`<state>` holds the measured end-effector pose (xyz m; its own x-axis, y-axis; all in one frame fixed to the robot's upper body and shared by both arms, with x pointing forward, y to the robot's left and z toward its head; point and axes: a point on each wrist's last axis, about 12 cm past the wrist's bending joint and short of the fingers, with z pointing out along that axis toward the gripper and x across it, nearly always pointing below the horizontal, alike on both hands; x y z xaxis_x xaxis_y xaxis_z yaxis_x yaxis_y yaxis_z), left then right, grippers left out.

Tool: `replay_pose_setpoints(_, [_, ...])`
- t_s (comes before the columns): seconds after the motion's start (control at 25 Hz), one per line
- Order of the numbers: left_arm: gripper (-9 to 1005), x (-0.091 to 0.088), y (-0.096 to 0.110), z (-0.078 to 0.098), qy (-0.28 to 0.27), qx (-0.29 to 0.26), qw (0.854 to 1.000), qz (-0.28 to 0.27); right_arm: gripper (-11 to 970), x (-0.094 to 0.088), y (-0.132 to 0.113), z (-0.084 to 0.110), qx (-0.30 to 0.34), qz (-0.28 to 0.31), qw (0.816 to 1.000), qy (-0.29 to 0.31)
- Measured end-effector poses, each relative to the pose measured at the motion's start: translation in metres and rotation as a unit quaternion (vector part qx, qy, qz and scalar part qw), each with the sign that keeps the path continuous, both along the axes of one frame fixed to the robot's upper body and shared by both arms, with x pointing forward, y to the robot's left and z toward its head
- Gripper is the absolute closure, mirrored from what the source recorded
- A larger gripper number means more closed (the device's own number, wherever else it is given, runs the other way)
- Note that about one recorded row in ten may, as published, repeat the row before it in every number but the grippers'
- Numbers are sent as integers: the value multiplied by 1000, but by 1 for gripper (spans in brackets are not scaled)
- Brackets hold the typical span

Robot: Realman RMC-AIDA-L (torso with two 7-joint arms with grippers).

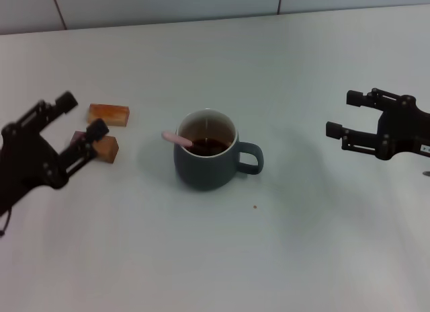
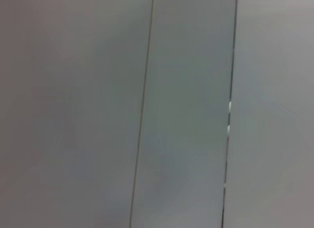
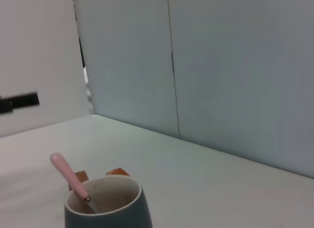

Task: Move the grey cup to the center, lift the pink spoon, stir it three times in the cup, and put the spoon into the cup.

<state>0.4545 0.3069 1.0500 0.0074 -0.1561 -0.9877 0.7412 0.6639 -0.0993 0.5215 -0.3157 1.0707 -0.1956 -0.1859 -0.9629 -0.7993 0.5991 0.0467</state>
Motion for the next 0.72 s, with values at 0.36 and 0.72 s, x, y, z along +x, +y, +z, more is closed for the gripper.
replay_pose_setpoints(0.36, [278, -14, -3, -30, 47, 7, 997, 53, 173, -15, -2, -9, 8, 2, 1000, -16])
replay_pose_setpoints(0.72, [134, -14, -5, -33, 60, 20, 997, 42, 173, -31, -2, -15, 9, 23, 999, -26])
